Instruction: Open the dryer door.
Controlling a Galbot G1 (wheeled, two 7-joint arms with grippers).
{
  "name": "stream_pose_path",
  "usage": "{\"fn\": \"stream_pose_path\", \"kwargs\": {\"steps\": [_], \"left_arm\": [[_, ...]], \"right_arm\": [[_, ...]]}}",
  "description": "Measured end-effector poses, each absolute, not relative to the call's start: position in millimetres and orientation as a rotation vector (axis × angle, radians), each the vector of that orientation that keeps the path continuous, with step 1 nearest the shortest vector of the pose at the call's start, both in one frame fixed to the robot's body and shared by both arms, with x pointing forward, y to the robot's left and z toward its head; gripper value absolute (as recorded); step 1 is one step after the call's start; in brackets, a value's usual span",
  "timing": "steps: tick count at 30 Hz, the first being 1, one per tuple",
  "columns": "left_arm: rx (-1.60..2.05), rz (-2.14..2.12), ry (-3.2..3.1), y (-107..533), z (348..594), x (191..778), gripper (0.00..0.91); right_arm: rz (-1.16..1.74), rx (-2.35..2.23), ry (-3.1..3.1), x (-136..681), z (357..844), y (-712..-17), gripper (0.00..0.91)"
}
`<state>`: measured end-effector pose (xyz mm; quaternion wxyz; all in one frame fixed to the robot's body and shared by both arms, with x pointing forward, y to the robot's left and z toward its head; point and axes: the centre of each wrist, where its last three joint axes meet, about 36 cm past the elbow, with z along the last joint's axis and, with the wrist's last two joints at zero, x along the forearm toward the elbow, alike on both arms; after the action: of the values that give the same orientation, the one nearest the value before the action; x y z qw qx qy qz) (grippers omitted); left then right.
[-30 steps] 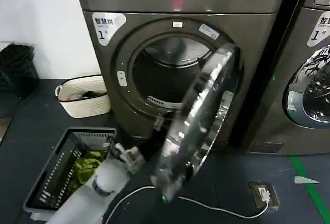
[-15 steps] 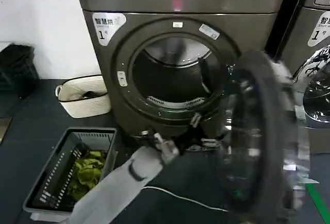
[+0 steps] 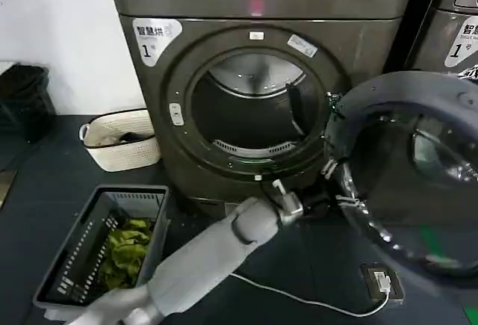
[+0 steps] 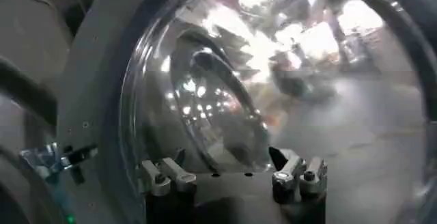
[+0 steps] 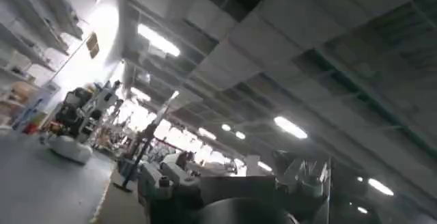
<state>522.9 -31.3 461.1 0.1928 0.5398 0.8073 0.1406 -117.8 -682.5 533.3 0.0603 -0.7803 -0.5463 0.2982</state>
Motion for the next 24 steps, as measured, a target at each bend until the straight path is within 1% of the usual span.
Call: {"fn": "stream_pose_path", "kwargs": {"steps": [6,12,16,21,24], "left_arm": [[1.521,0.395,2.268,-33,459,521,0.907],[1.508,0.445,2.258,-6,455,511,0.907],[1.467,0.555,2.222,40,454,501,0.907],[1.371,0.848,2.065,112,463,489,0.907],[1.379,1.046,1.910,164,467,482,0.907]], "right_arm": [[0.899,-2.349,-1.679,-111,530,-683,0.907],[0.899,-2.318,-1.729,-102,530,-687,0.907],[0.896,-2.321,-1.717,-98,532,-689,0.907],[0.902,-2.292,-1.779,-94,530,-688,0.907],[0.892,-2.291,-1.813,-88,529,-690,0.907]]}}
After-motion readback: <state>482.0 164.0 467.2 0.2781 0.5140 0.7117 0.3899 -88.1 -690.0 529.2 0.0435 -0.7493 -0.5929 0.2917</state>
